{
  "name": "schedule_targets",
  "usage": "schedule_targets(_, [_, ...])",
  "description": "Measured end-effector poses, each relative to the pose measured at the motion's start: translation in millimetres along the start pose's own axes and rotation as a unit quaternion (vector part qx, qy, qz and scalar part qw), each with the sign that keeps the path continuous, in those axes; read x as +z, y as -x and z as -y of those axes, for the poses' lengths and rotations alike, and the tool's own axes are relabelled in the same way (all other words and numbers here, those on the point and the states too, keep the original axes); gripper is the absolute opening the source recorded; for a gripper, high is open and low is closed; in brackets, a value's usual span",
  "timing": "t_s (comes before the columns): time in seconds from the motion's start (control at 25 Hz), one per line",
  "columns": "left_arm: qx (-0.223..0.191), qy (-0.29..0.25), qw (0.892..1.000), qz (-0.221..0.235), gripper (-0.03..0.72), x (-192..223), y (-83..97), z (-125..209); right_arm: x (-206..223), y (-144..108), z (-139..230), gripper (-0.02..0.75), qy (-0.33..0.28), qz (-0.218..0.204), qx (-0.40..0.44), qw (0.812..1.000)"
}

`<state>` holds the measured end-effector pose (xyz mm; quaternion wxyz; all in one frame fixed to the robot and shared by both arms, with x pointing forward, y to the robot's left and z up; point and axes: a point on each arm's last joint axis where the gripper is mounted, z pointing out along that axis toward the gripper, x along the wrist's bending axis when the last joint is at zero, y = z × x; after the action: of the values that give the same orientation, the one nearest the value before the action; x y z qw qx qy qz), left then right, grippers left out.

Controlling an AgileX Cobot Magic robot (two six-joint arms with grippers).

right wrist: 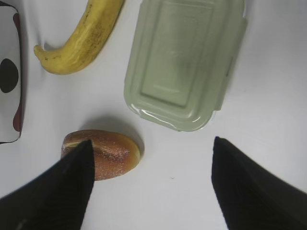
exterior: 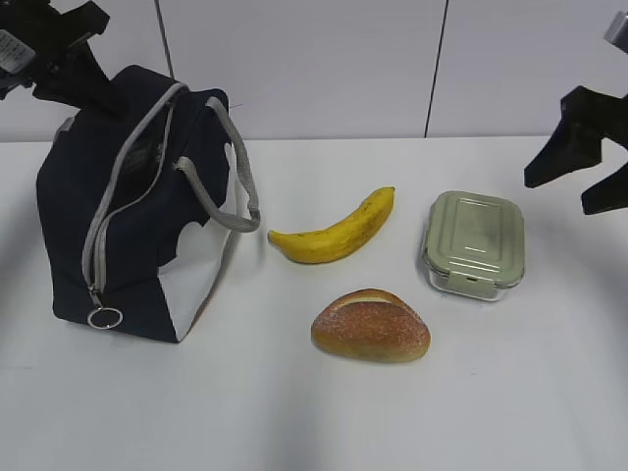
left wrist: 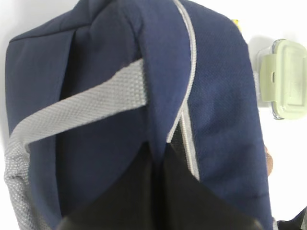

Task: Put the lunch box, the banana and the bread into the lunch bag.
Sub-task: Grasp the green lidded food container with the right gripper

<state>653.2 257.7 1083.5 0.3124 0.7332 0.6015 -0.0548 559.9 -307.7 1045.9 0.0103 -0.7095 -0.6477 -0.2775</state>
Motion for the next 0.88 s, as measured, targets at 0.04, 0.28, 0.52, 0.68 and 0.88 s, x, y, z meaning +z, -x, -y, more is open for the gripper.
schedule_targets(0.04, [0.0,0.0,1.0,0.0,-0.002,0.0,0.0,0.0,-0.1,9.9,-1.3,0.562,-0.002,-0.008,0.0,1.0])
schedule_targets(0.28, [0.0,0.0,1.0,0.0,-0.002,0.0,0.0,0.0,11.7,57.7,-9.9,0.562,0.007,-0.106,0.013,0.994])
schedule_targets(0.52, [0.0,0.0,1.0,0.0,-0.002,0.0,0.0,0.0,49.4,88.7,-8.5,0.565,-0.02,-0.17,0.011,0.985])
schedule_targets(0.68, [0.0,0.0,1.0,-0.001,-0.002,0.0,-0.2,0.1,72.4,102.2,-12.0,0.571,-0.033,-0.181,0.009,0.983])
schedule_targets(0.88, [0.0,0.0,1.0,-0.001,-0.002,0.0,-0.2,0.1,94.6,115.8,-19.0,0.583,-0.037,-0.19,0.012,0.981])
